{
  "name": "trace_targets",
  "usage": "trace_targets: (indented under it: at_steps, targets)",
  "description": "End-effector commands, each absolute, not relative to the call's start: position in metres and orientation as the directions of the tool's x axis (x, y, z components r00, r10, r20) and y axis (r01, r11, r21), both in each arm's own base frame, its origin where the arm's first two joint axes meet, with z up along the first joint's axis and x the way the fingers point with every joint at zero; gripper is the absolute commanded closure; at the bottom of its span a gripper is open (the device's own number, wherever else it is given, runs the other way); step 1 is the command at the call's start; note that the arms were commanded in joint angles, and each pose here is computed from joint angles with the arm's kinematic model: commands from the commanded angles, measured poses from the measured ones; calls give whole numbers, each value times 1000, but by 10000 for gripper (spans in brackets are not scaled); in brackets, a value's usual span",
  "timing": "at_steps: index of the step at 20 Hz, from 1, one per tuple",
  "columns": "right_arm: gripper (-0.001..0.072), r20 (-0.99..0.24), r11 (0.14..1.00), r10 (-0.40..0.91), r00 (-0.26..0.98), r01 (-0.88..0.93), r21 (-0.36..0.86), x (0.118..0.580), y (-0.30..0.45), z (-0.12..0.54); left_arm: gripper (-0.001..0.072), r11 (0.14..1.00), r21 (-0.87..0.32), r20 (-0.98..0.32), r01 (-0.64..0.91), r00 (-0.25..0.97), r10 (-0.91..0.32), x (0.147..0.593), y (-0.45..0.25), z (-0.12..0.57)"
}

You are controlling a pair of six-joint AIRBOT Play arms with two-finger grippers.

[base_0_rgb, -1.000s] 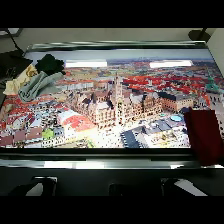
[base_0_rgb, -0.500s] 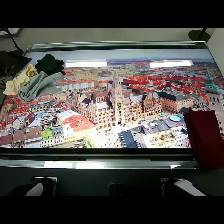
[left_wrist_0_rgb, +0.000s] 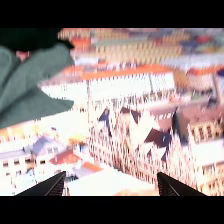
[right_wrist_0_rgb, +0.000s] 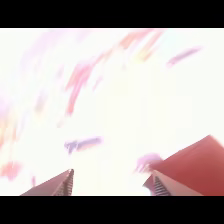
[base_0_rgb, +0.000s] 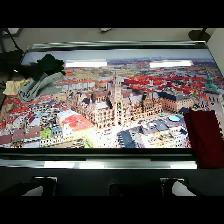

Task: Fold the shirts.

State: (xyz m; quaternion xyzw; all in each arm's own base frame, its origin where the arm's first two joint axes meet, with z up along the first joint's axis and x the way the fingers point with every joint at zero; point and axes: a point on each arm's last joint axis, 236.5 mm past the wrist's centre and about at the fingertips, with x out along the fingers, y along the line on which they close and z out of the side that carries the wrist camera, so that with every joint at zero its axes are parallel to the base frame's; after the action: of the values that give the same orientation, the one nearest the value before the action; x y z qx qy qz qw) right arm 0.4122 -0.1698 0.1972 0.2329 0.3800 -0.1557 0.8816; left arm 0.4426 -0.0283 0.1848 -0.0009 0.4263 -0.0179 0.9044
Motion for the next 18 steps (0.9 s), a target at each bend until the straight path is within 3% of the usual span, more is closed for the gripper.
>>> trace_targets:
  at_steps: [1, 2, 4, 7, 18]
  targets:
    - [96, -948, 942, 123, 293, 266, 204, 395, -36, 100, -13, 999, 45, -974, 9, 225, 42, 378, -30, 78]
    - [97, -968, 949, 167, 184, 235, 209, 383, -11, 74, -13, 1000, -5, -981, 17, 195, -8, 366, -41, 57]
    - [98, -983, 967, 154, 99, 188, 171, 373, 8, 48, -13, 998, -65, -965, -15, 256, -59, 363, -51, 44]
    - [99, -993, 985, 88, 81, 144, 99, 371, 9, 44, -13, 997, -68, -951, -28, 304, -56, 367, -49, 52]
    - [100, -992, 984, 97, 84, 144, 108, 372, 11, 44, -13, 997, -67, -952, -29, 301, -56, 367, -49, 51]
